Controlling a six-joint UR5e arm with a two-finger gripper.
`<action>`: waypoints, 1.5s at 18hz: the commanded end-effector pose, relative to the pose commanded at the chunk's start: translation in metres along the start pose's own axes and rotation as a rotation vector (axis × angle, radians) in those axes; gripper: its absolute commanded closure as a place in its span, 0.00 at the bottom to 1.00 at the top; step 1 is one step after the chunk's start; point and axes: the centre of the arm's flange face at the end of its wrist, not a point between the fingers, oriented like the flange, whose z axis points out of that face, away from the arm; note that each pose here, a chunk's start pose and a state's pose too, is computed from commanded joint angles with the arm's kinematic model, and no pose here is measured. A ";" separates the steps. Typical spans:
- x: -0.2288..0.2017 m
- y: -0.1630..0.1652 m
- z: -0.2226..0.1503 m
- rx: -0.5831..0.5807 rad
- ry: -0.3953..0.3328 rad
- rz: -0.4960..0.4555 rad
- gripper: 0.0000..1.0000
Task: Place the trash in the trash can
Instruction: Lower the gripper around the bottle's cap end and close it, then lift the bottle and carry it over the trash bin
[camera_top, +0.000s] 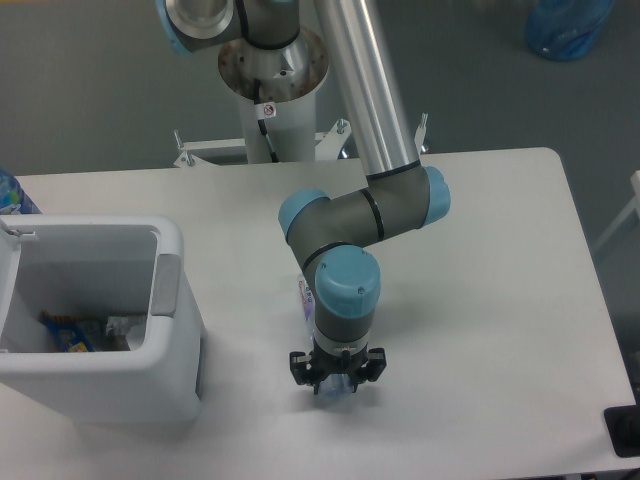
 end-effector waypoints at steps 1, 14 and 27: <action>-0.001 -0.002 -0.004 0.009 0.002 -0.001 0.55; -0.005 -0.037 -0.154 0.292 0.051 0.011 0.63; -0.024 -0.076 -0.350 0.695 0.216 -0.072 0.63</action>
